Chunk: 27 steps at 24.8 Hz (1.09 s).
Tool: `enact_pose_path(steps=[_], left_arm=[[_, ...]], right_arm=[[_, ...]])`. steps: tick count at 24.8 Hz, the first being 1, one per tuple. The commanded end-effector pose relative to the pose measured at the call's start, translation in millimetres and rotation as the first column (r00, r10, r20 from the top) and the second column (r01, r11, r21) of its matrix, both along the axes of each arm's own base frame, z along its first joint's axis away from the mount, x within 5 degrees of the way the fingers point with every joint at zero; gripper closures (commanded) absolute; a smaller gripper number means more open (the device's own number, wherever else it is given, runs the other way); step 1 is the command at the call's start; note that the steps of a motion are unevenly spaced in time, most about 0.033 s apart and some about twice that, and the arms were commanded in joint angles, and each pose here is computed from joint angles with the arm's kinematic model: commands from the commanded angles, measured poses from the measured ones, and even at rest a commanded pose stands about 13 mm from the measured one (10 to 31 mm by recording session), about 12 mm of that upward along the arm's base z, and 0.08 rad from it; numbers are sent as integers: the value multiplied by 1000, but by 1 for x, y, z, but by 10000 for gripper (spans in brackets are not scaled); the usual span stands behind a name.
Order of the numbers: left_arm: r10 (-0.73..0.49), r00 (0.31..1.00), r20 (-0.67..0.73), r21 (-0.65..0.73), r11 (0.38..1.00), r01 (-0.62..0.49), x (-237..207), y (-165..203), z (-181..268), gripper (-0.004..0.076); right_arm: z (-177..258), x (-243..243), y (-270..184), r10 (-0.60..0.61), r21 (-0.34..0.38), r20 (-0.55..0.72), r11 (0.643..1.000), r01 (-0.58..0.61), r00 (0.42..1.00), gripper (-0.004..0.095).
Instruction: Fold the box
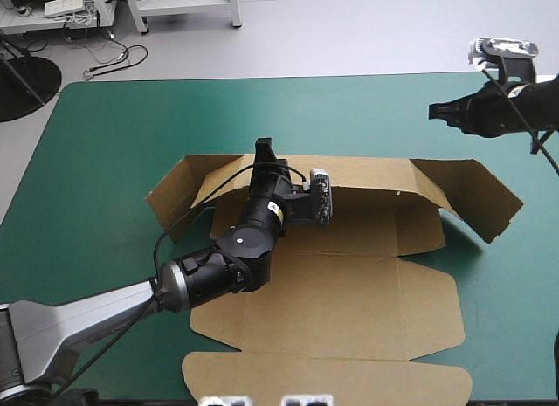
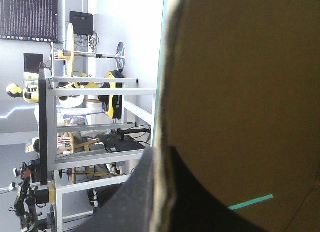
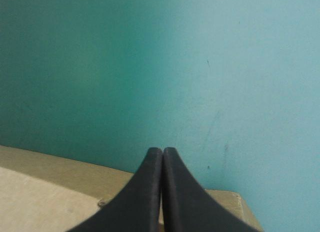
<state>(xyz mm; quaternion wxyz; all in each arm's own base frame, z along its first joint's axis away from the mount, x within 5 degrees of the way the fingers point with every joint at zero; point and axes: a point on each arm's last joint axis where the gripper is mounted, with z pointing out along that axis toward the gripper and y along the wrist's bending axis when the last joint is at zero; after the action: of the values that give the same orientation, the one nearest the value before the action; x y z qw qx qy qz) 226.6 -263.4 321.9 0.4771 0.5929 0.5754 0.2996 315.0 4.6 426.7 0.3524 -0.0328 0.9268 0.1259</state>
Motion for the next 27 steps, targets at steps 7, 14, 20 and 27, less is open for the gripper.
enact_pose_path(steps=[7, 14, 20, 27], left_arm=[[60, 990, 127, -3, 998, -60, 4, 2, 16, 734], [102, 977, 187, -79, 993, -89, 6, 4, 23, 733], [114, 977, 182, -98, 990, -97, 6, 4, 23, 734], [134, 977, 167, -121, 986, -115, 6, 5, 22, 734]], right_arm=[[-25, 24, -3, 56, -45, -149, 997, -63, 987, 928], [-29, 24, -6, 48, -88, -166, 994, -63, 985, 928], [-55, 22, -2, 93, -42, -242, 993, -107, 966, 928], [-59, 8, 5, 144, 17, -250, 989, -144, 958, 928]])
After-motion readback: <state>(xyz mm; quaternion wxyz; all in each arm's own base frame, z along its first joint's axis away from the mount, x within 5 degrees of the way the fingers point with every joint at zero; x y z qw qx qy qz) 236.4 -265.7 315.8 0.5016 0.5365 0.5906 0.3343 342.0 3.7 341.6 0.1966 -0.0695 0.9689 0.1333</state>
